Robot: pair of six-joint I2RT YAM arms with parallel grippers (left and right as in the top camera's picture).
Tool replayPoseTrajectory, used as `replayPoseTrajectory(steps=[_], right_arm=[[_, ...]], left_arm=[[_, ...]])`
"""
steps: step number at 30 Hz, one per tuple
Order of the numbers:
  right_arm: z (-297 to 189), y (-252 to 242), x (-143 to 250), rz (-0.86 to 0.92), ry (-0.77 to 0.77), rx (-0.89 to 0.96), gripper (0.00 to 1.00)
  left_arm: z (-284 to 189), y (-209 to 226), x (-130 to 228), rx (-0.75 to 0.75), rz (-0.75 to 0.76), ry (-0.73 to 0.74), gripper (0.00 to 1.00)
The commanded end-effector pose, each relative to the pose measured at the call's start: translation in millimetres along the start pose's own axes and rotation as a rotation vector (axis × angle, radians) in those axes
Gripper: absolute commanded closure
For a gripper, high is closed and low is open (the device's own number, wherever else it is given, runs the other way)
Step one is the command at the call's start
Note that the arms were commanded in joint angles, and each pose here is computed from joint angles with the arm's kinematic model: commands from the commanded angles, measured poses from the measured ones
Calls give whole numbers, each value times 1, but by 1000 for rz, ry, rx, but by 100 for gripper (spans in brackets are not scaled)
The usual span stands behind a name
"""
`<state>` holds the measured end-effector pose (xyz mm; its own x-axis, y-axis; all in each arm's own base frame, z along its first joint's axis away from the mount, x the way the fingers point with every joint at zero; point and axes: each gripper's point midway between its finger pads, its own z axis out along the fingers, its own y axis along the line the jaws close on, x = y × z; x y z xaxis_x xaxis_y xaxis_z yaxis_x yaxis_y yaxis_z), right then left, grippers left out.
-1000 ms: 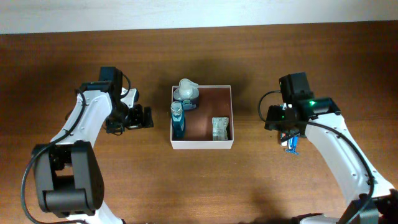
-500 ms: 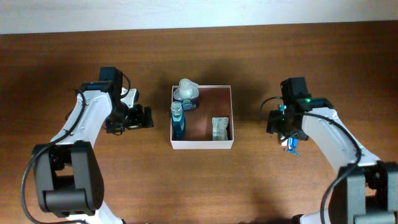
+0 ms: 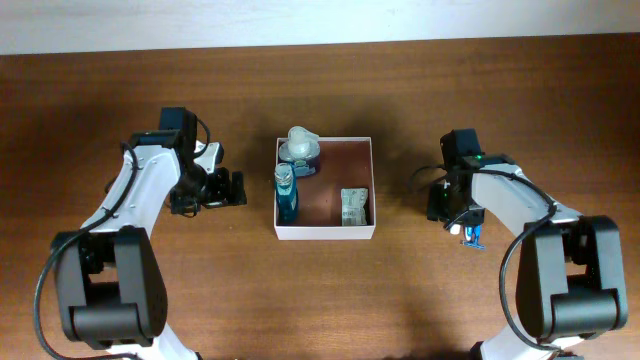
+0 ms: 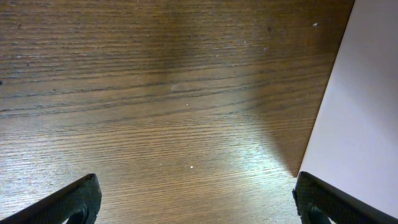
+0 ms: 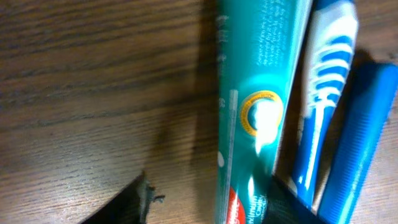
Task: Pack container
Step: 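Move right gripper back and grasp the teal Colgate toothpaste tube, then carry the toothpaste tube into the box beside the soap bar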
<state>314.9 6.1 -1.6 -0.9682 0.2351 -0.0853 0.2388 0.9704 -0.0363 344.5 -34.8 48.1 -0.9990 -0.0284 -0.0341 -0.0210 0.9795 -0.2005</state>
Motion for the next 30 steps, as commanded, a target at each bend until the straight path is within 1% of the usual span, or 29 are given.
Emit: replayPoseTrajectory(steps=[1, 2, 3, 6, 7, 8, 11, 17, 21, 26, 30], right_arm=[[5, -3, 3, 3, 16, 3, 59], [5, -3, 3, 3, 17, 3, 60], [5, -3, 4, 3, 18, 3, 65], [5, -3, 5, 3, 22, 4, 72], [5, -3, 5, 3, 23, 4, 77], [5, -3, 5, 3, 25, 5, 84], [5, -4, 7, 6, 30, 6, 96], [4, -4, 11, 5, 47, 7, 96], [-9, -2, 9, 3, 44, -5, 96], [-48, 25, -4, 2, 7, -158, 96], [-99, 63, -11, -57, -57, -314, 96]], left_arm=[[-1, 1, 1, 0, -7, 0, 1], [-1, 1, 1, 0, -7, 0, 1], [-1, 1, 1, 0, -7, 0, 1], [-1, 1, 1, 0, -7, 0, 1], [-1, 1, 1, 0, -7, 0, 1], [-1, 1, 1, 0, -7, 0, 1], [-1, 1, 1, 0, -7, 0, 1], [-1, 1, 1, 0, -7, 0, 1], [-1, 1, 1, 0, -7, 0, 1], [-1, 1, 1, 0, -7, 0, 1], [-1, 1, 1, 0, -7, 0, 1]])
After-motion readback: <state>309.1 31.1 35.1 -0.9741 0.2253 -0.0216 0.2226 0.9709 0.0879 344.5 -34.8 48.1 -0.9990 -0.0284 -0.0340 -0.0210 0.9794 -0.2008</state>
